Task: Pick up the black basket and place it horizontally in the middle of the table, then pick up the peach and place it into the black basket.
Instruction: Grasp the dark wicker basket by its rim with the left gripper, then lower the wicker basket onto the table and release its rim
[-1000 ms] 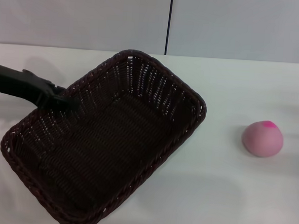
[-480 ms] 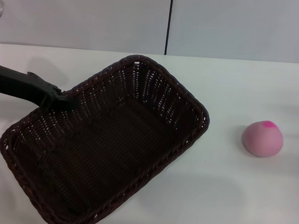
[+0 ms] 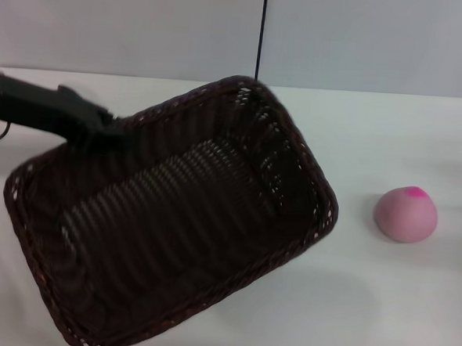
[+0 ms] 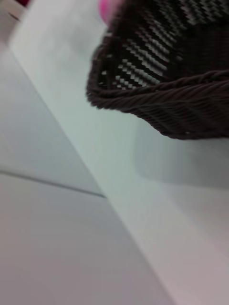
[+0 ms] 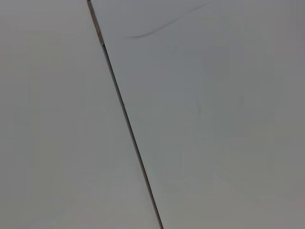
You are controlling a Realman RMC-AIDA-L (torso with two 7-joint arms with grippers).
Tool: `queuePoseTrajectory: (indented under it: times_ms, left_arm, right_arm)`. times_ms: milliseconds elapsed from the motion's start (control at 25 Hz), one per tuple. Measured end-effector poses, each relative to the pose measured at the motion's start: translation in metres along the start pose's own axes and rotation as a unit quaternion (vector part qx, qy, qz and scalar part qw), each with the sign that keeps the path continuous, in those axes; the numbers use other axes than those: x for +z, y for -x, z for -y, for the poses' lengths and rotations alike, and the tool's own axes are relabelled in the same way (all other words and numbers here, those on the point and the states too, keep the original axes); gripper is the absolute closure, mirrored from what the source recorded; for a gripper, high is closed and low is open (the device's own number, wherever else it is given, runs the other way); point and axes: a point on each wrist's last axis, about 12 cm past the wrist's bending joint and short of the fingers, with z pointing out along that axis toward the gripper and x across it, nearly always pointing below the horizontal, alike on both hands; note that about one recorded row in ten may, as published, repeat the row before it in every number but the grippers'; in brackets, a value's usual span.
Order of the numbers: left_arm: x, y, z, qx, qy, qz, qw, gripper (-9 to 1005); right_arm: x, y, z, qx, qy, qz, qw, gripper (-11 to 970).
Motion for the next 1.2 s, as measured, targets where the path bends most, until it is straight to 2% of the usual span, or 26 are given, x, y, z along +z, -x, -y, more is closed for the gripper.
queuePoseTrajectory:
  times_ms: [280,520,680,840,1200]
  left_arm:
    - [-0.017,0.021,0.005,0.041,-0.042,0.059,0.997,800]
    - [-0.020,0.040,0.011,0.084,-0.071,0.064,0.992,801]
    - [-0.016,0.050,0.014,0.112,-0.079,0.052,0.989,802]
    - [0.002,0.064,0.017,0.165,-0.079,0.002,0.983,802]
    - [0.028,0.075,0.018,0.218,-0.085,-0.051,0.971,804]
  right_arm:
    - [0.000,0.000,0.000,0.000,-0.001,-0.001,1.000,363]
    - [0.000,0.000,0.000,0.000,-0.001,-0.001,1.000,362]
    - [0.000,0.000,-0.001,0.001,0.001,0.000,1.000,361]
    - [0.002,-0.001,-0.002,0.002,0.003,-0.005,1.000,360]
    - [0.003,-0.003,-0.005,0.002,0.005,-0.012,1.000,358]
